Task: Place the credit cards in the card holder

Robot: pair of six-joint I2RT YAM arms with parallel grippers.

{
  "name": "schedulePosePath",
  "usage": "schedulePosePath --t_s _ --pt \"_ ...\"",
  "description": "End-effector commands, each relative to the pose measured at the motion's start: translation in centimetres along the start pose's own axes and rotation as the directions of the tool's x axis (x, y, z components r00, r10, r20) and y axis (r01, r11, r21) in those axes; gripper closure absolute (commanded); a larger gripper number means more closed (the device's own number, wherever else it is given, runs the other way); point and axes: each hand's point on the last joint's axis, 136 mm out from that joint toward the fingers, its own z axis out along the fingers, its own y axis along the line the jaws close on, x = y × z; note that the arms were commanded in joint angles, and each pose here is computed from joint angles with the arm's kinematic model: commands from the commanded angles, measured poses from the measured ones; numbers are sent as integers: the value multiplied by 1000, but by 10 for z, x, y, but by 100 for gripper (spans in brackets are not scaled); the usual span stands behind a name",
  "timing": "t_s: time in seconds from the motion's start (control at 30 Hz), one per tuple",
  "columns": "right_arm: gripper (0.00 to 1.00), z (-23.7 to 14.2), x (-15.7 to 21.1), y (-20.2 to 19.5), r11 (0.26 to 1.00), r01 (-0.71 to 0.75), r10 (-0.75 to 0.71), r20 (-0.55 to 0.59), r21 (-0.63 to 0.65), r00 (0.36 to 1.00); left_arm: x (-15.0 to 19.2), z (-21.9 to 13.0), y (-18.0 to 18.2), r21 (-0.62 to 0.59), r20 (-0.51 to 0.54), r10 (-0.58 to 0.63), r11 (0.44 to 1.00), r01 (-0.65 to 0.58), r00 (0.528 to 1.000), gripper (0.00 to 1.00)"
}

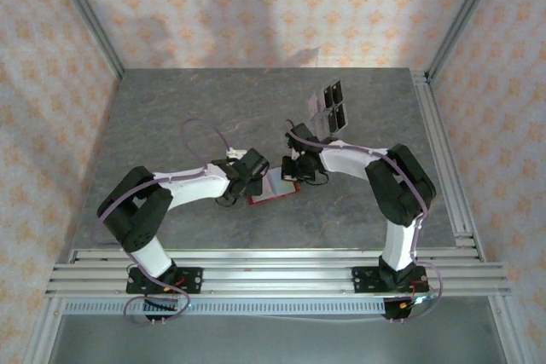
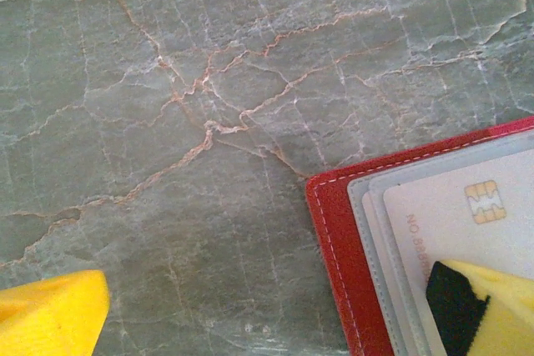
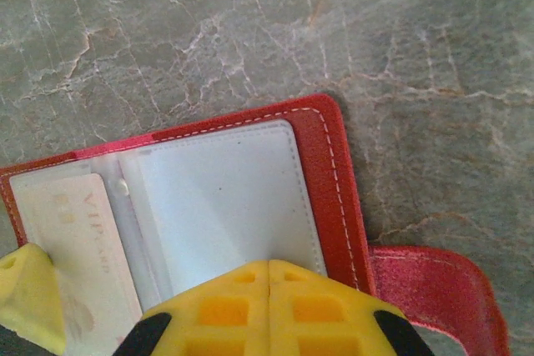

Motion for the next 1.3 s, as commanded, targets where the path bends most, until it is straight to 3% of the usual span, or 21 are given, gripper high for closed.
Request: schedulePosePath --t_s 0.0,0.33,0.77,1.27 --pt "95 -1 12 -21 997 -49 50 -8 65 999 10 11 24 -106 -29 30 994 -33 999 0" --pt "94 -12 6 1 991 -116 118 35 -60 992 -1 13 34 -102 -27 48 994 -50 999 0" --pt "72 -62 -17 37 991 -40 53 104 -125 993 -19 -27 30 2 42 -3 1000 3 999 0" --pt "71 -20 5 70 988 13 -17 -22 -157 1000 0 -15 42 -27 24 -32 999 33 999 0"
